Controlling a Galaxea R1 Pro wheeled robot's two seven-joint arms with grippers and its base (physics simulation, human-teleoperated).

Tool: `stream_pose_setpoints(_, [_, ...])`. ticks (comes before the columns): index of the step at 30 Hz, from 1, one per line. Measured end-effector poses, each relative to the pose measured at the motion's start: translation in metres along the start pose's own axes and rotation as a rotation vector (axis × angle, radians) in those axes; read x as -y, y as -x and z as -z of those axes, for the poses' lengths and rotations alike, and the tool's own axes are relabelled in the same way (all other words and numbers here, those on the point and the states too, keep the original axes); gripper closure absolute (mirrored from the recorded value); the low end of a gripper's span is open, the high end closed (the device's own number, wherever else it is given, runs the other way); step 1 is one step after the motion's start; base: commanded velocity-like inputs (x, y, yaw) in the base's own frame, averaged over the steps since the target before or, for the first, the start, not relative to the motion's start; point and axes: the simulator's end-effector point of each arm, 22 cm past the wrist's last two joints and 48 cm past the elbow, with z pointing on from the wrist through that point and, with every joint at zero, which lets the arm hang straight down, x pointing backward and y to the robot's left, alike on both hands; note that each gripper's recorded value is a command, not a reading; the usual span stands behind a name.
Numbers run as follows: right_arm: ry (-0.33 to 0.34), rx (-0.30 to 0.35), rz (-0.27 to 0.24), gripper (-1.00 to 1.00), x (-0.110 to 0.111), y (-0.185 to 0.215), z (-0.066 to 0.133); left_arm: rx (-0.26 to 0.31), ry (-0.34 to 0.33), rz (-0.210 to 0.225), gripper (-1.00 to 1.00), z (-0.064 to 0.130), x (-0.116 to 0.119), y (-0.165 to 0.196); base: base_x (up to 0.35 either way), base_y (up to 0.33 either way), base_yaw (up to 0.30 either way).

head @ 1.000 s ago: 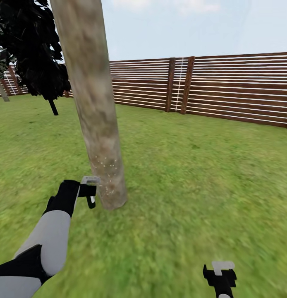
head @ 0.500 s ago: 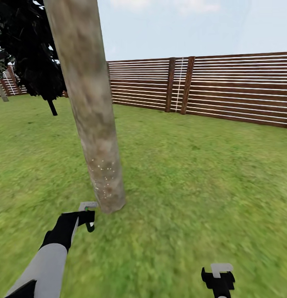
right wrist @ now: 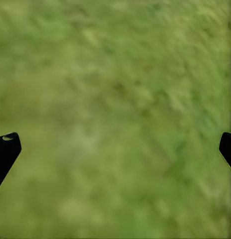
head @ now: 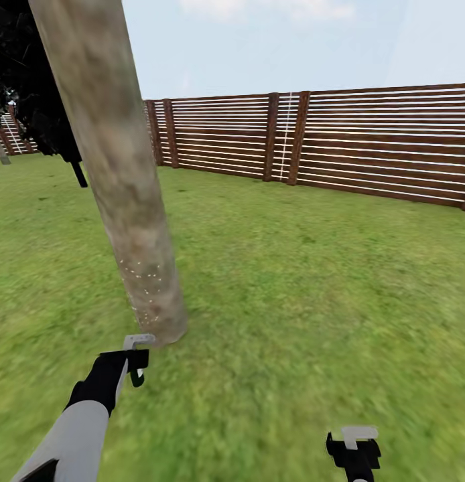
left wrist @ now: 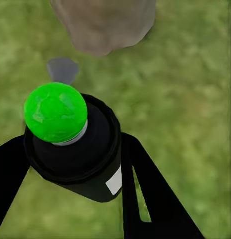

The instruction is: In the garden, pick up the pesticide atomizer on the floor and spray pesticide onto both trees until each tree trunk is fully covered.

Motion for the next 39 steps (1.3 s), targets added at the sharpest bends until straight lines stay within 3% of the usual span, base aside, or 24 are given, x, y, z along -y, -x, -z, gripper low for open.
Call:
stream_pose_setpoints(5, [0.000,0.000,0.000,-1.00,-0.0001,-0.0001,0.0001,0.007,-0.019,0.040,1.00,0.0001,0.0047,0.0016,0.083,-0.281,0.123])
stream_pose_setpoints(14, [0.001,-0.001,0.000,-1.00,-0.0005,-0.0002,0.0000,0.008,-0.027,0.050,1.00,0.0000,0.0079,0.0017,0.014,-0.281,0.258])
stream_pose_setpoints(29, [0.002,0.000,0.001,-1.00,-0.0007,0.0000,0.0001,0.011,-0.032,0.063,1.00,0.0002,0.0085,0.0026,0.105,-0.277,0.018])
stream_pose_setpoints(39, [0.003,0.000,0.002,-1.00,-0.0011,0.0000,0.0001,0.014,-0.034,0.072,1.00,0.0003,0.0074,0.0035,0.063,-0.272,0.254])
